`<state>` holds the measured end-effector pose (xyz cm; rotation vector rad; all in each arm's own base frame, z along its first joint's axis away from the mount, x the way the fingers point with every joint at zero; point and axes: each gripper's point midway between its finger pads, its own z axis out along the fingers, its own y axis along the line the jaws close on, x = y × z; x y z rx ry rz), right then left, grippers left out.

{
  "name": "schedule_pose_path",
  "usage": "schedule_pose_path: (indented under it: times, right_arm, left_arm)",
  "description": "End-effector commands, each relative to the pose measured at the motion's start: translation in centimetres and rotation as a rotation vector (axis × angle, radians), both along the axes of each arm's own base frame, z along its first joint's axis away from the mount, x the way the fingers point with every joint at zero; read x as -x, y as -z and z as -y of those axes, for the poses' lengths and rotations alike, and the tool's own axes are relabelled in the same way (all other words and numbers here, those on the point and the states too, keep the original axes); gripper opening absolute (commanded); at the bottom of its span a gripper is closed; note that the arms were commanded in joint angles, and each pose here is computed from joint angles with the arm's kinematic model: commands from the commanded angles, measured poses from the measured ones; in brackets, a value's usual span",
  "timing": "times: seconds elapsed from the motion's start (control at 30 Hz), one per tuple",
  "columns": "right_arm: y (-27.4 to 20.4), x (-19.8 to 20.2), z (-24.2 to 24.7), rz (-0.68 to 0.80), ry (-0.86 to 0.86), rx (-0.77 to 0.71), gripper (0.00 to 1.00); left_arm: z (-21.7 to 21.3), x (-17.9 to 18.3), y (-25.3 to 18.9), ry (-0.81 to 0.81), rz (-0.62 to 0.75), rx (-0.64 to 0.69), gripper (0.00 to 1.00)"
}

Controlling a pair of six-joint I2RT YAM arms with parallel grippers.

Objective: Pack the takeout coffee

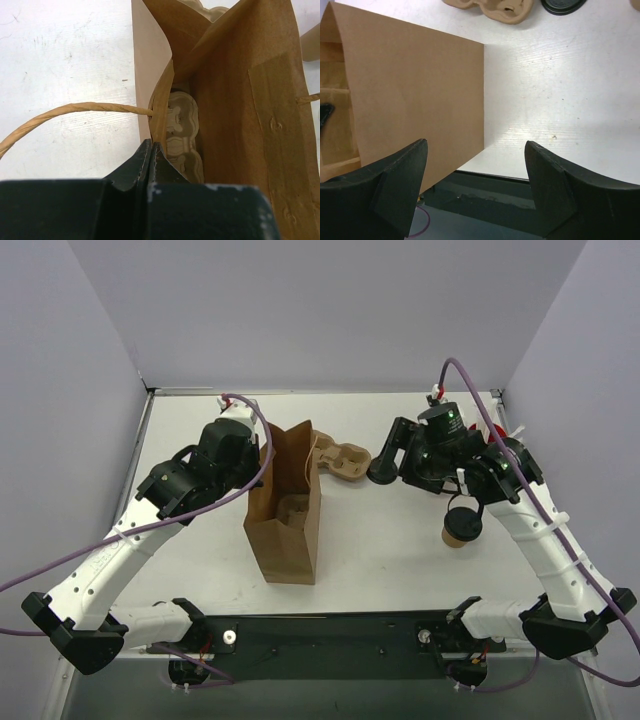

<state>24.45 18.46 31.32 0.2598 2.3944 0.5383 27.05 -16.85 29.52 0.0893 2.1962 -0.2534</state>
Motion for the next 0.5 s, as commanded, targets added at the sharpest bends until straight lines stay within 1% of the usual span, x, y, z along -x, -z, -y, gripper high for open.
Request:
schedule_pose_path:
  times: [0.0,0.2,0.47]
  right_arm:
    - [1.1,0.7,2.6,-0.029,0.08,0.073,0.73]
    - [2.6,1.3,5.3,-0.081,0.163,0.165,0.73]
    - [4.8,2.1,8.4,-0.139,0.253,0.216,0.74]
  left_arm:
    - [1.2,-0.4,-1.4,0.047,0.039,0.054,0.0]
    - [1.7,-0.4,-1.7,0.065,0.045,0.076,0.0]
    - [2.4,-0.5,-1.8,0.082,0.043,0.099,0.0]
